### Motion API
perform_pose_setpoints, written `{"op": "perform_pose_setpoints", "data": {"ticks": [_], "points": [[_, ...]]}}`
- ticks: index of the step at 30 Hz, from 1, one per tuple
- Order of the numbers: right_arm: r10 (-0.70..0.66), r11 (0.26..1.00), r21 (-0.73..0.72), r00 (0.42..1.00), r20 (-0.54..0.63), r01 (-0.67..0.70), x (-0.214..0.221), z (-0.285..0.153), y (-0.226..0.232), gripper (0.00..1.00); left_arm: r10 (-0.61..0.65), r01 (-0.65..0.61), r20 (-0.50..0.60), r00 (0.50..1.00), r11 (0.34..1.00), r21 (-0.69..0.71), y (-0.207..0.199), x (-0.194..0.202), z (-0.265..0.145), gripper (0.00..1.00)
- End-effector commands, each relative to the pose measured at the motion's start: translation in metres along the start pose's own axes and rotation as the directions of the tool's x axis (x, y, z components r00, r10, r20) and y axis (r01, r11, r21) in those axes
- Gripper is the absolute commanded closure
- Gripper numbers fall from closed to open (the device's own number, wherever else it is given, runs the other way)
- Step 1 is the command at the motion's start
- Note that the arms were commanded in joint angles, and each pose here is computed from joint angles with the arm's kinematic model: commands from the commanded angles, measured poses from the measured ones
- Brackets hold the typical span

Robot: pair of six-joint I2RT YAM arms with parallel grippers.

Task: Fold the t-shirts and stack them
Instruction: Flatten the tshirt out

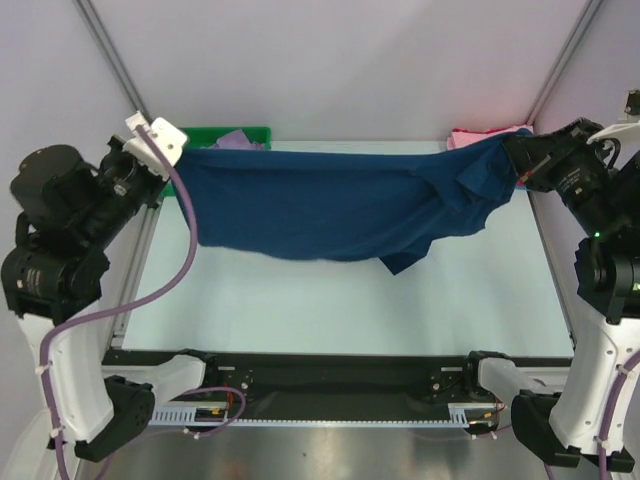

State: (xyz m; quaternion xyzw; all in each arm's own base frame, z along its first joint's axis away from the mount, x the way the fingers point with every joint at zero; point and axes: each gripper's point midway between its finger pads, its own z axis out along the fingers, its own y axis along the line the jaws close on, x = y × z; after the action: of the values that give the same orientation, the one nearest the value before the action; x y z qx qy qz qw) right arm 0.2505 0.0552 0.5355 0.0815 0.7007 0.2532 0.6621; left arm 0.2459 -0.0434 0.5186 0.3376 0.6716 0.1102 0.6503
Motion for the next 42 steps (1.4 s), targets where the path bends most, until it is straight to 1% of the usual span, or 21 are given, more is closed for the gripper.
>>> {"op": "perform_pose_setpoints", "data": {"ticks": [1,5,7,8,10,11,13,14,15,19,21,24,27,28,29,31,33,35,36,40,42], "points": [[0.052,0.999,0.015,0.996,-0.067,-0.051,0.02,0.037,-0.02,1.0,-0.03,0.038,-0.149,0.988,0.998,0.053,-0.015,0.039,0.052,1.0],[0.064,0.997,-0.03,0.996,-0.054,-0.065,0.012,0.101,-0.034,1.0,-0.027,0.043,-0.201,0.979,0.996,0.075,-0.018,0.055,0.116,1.0],[0.07,0.996,-0.06,0.997,-0.011,-0.071,0.001,0.134,-0.038,1.0,-0.027,0.034,-0.178,0.984,0.999,0.034,-0.004,0.046,0.139,1.0],[0.077,0.995,-0.063,0.997,-0.01,-0.077,-0.002,0.161,-0.048,1.0,-0.029,0.042,-0.217,0.976,0.998,0.055,-0.009,0.06,0.171,1.0],[0.106,0.99,-0.091,0.994,0.023,-0.104,-0.012,0.196,-0.054,1.0,-0.04,0.043,-0.177,0.983,0.999,0.014,0.009,0.045,0.194,1.0],[0.115,0.988,-0.106,0.993,0.022,-0.112,-0.013,0.225,-0.062,1.0,-0.04,0.049,-0.218,0.975,0.998,0.036,0.003,0.062,0.225,1.0],[0.119,0.983,-0.145,0.991,0.062,-0.109,-0.029,0.247,-0.06,1.0,-0.039,0.031,-0.168,0.985,0.998,-0.048,0.031,0.044,0.241,1.0],[0.152,0.981,-0.122,0.988,0.023,-0.148,-0.011,0.281,-0.084,1.0,-0.036,0.021,-0.171,0.985,0.996,-0.09,0.04,0.046,0.249,1.0],[0.128,0.977,-0.184,0.986,0.111,-0.106,-0.05,0.272,-0.06,1.0,-0.03,0.01,-0.144,0.989,0.99,-0.139,0.052,0.043,0.262,1.0],[0.202,0.956,-0.258,0.954,0.221,-0.143,-0.086,0.283,-0.063,1.0,-0.021,0.002,-0.08,0.997,0.973,-0.229,0.077,0.029,0.265,1.0],[0.23,0.947,-0.288,0.926,0.3,-0.142,-0.116,0.263,-0.057,1.0,0.007,-0.027,-0.09,0.996,0.973,-0.229,0.078,0.029,0.262,1.0],[0.177,0.968,-0.228,0.934,0.311,-0.108,-0.118,0.246,-0.061,1.0,0.021,-0.044,-0.111,0.994,0.977,-0.21,0.074,0.033,0.257,1.0],[0.152,0.979,-0.168,0.964,0.218,-0.116,-0.087,0.241,-0.071,1.0,0.032,-0.046,-0.114,0.993,0.991,-0.123,0.054,0.039,0.25,1.0],[0.14,0.979,-0.179,0.964,0.227,-0.1,-0.093,0.217,-0.056,1.0,0.034,-0.045,-0.123,0.992,0.995,-0.09,0.045,0.045,0.248,1.0],[0.168,0.981,-0.118,0.977,0.13,-0.153,-0.051,0.229,-0.083,1.0,0.036,-0.045,-0.115,0.993,0.996,-0.076,0.042,0.041,0.233,1.0],[0.183,0.981,-0.078,0.981,0.068,-0.178,-0.018,0.218,-0.093,1.0,0.04,-0.031,-0.169,0.985,0.998,0.056,0.003,0.073,0.235,1.0],[0.23,0.973,-0.003,0.973,-0.025,-0.23,0.041,0.198,-0.114,1.0,0.056,-0.02,-0.23,0.972,0.988,0.153,-0.033,0.109,0.219,1.0],[0.247,0.969,0.043,0.967,-0.06,-0.245,0.069,0.168,-0.117,1.0,0.058,-0.007,-0.22,0.974,0.974,0.228,-0.063,0.127,0.21,1.0],[0.295,0.951,0.135,0.944,-0.147,-0.276,0.125,0.16,-0.144,1.0,0.067,0.007,-0.254,0.965,0.96,0.279,-0.09,0.154,0.192,1.0],[0.369,0.912,0.289,0.89,-0.266,-0.292,0.222,0.098,-0.171,1.0,0.081,0.061,-0.325,0.942,0.912,0.405,-0.158,0.217,0.152,1.0],[0.396,0.896,0.326,0.876,-0.275,-0.302,0.248,0.07,-0.173,1.0,0.088,0.121,-0.387,0.918,0.867,0.483,-0.202,0.259,0.13,1.0]]}}
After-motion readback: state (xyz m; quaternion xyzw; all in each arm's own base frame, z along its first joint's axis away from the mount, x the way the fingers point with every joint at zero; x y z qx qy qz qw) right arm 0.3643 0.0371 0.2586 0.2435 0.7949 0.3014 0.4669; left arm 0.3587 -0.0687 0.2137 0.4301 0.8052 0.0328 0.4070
